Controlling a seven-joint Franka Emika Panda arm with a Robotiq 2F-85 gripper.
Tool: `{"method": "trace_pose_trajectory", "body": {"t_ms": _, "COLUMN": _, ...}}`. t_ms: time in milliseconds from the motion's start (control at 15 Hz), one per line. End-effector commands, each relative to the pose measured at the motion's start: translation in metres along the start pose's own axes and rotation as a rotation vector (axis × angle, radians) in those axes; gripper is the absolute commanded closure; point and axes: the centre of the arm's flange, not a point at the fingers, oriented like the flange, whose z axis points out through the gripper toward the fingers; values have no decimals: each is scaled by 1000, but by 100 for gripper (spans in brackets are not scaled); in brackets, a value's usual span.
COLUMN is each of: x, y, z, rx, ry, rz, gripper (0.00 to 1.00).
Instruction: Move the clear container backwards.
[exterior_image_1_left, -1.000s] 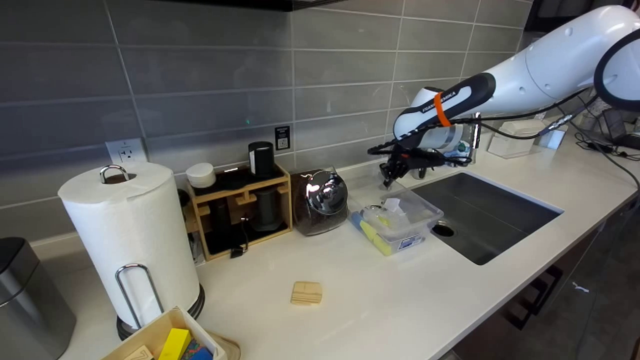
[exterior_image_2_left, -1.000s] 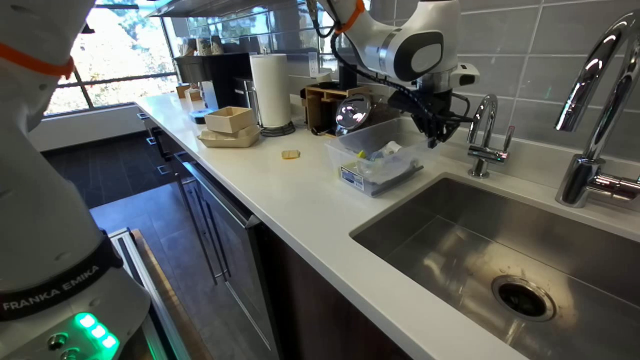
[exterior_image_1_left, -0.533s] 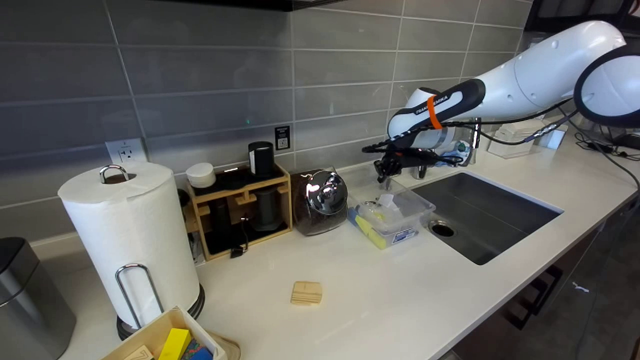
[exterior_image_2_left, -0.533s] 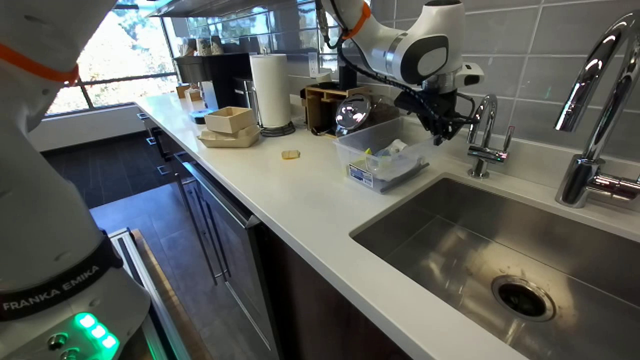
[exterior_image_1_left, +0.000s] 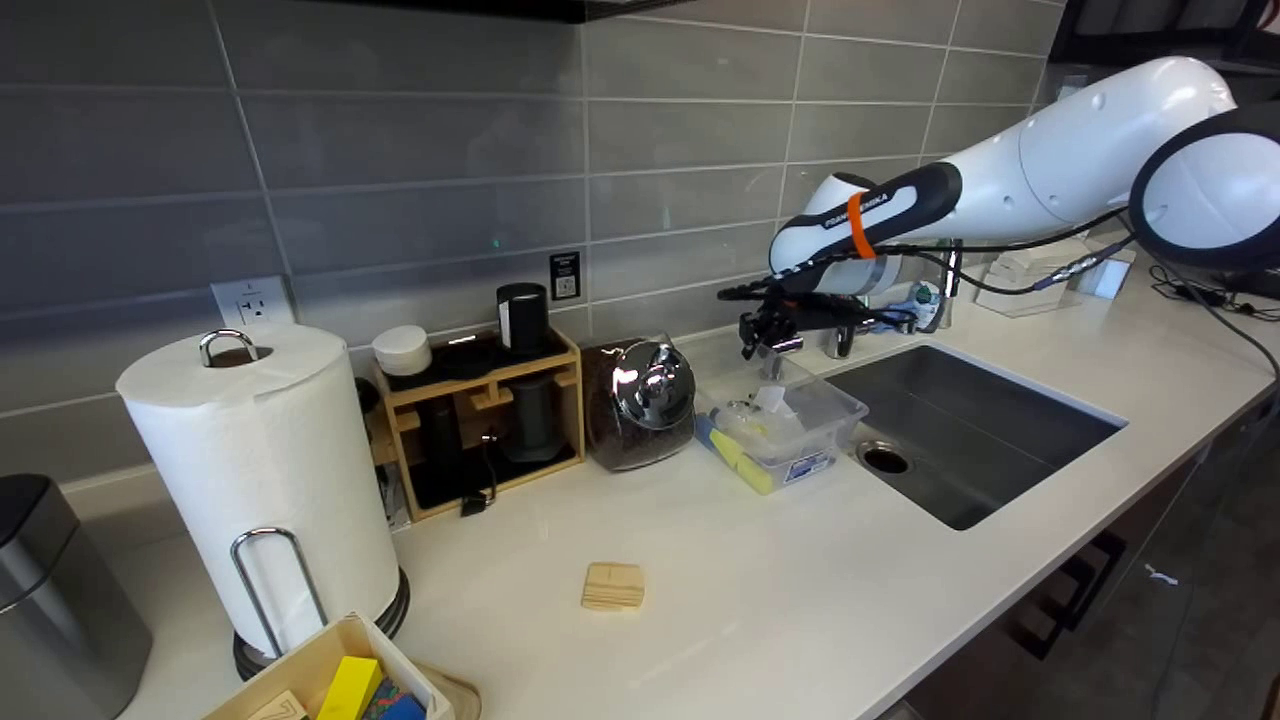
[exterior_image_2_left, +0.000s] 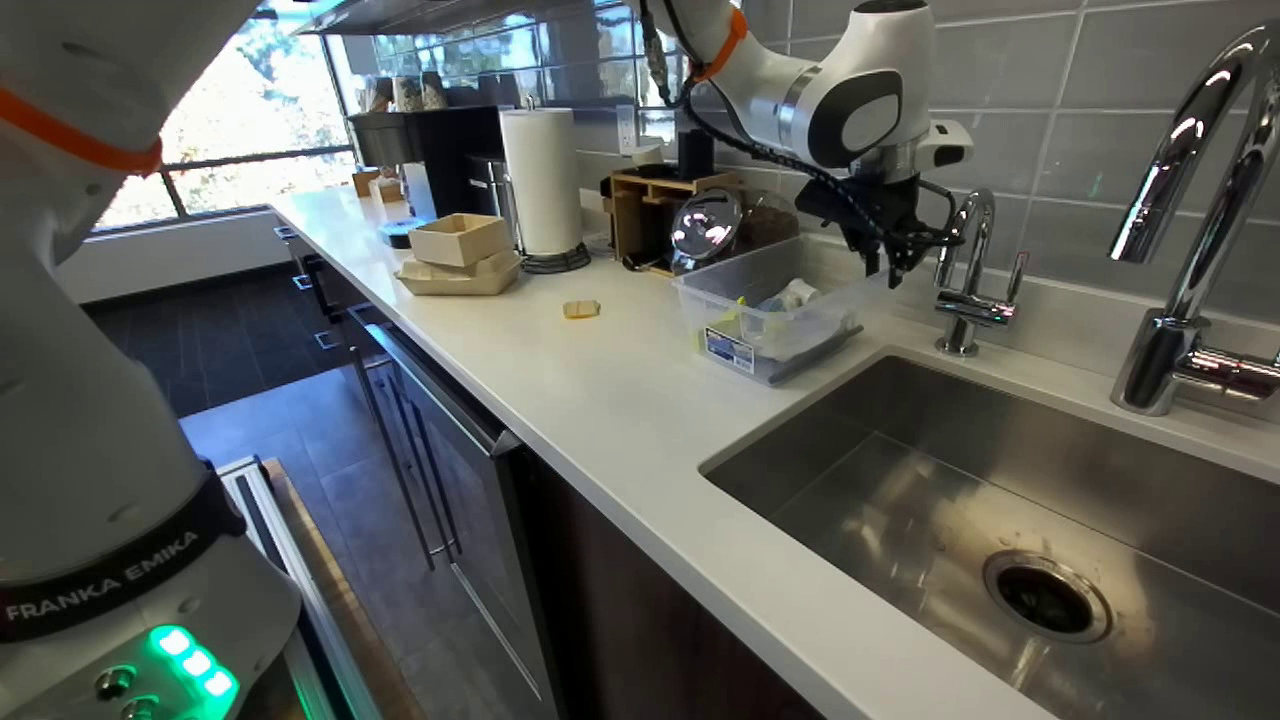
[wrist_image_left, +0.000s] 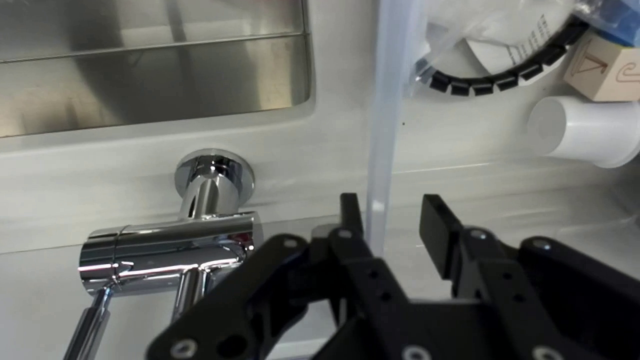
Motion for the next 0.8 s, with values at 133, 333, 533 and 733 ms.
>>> {"method": "trace_pose_trajectory", "body": {"t_ms": 133, "x": -4, "y": 8, "z": -40, "rx": -14, "ry": -71, "rz": 49, "gripper": 15}}
{"method": "trace_pose_trajectory", "body": {"t_ms": 333, "x": -10, "y": 21, "z": -78, "rx": -69, "ry": -89, "rz": 28, "gripper": 0}}
{"method": "trace_pose_trajectory", "body": {"t_ms": 533, "x": -25, "y": 13, "z": -127, "rx": -25, "ry": -183, "rz": 21, "gripper": 0}}
{"method": "trace_pose_trajectory", "body": {"t_ms": 733, "x": -44, "y": 1, "z": -163, "rx": 26, "ry": -272, "rz": 14, "gripper": 0}}
